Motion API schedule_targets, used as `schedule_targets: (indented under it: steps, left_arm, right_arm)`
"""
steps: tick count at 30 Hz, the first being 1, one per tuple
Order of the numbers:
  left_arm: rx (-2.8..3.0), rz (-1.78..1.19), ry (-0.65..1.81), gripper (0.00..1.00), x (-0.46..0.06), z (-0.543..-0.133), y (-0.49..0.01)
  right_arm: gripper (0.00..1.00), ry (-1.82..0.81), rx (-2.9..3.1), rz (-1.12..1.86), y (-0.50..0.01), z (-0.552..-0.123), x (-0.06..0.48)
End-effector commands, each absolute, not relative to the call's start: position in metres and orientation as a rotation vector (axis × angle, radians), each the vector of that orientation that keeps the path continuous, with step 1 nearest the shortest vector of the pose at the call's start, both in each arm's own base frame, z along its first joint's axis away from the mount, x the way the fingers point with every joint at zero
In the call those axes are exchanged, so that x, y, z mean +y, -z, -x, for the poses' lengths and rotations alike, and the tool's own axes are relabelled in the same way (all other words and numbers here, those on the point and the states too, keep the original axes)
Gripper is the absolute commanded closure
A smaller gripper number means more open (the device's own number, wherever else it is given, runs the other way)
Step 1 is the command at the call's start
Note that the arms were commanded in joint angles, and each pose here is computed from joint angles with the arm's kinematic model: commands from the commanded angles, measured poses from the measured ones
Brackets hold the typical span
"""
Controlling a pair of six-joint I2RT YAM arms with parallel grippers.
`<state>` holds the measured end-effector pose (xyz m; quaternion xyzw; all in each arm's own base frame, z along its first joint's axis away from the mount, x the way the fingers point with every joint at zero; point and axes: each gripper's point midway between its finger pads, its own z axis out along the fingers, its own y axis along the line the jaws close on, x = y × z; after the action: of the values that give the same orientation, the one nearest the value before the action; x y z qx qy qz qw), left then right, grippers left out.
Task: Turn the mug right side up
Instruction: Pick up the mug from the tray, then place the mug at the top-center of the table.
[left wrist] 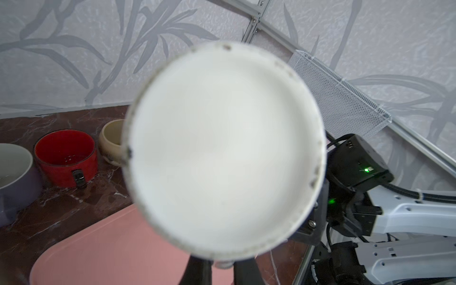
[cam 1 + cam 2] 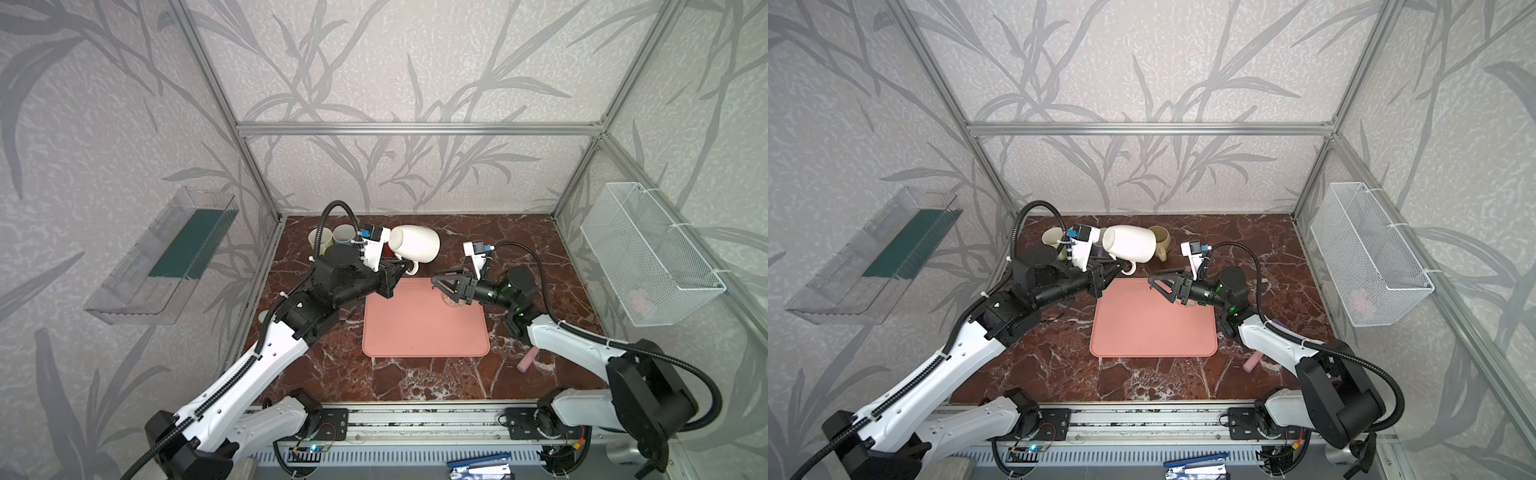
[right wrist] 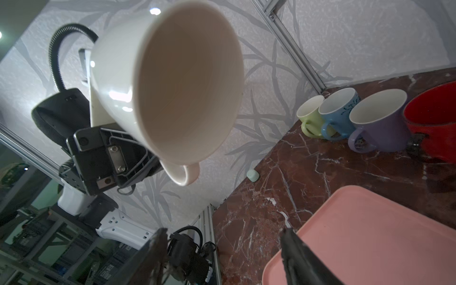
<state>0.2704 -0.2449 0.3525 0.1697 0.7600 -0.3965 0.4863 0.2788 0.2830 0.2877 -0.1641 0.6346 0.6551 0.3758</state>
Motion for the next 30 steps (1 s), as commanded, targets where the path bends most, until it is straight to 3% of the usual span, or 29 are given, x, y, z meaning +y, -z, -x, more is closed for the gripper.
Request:
schedule_targets:
  steps: [1, 14, 24, 30]
  left_arm:
    - [1.632, -0.428, 1.106, 1.00, -0.251, -0.262, -0.406]
    - [1.563, -0.383, 1.227, 1.00, -0.257, -0.279, -0.414]
    - [1.549, -0.371, 1.286, 1.00, -0.269, -0.295, -0.414]
    - [1.542, -0.369, 1.310, 1.00, -0.272, -0.302, -0.417]
  right_arm:
    - [0.32, -1.847, 1.408, 0.471, -0.343, -0.270, 0.275]
    - [0.35, -1.843, 1.363, 0.509, -0.368, -0.278, 0.279]
    - [0.45, -1.851, 1.358, 0.501, -0.370, -0.293, 0.285]
    - [0.46, -1.847, 1.366, 0.465, -0.365, -0.308, 0.285]
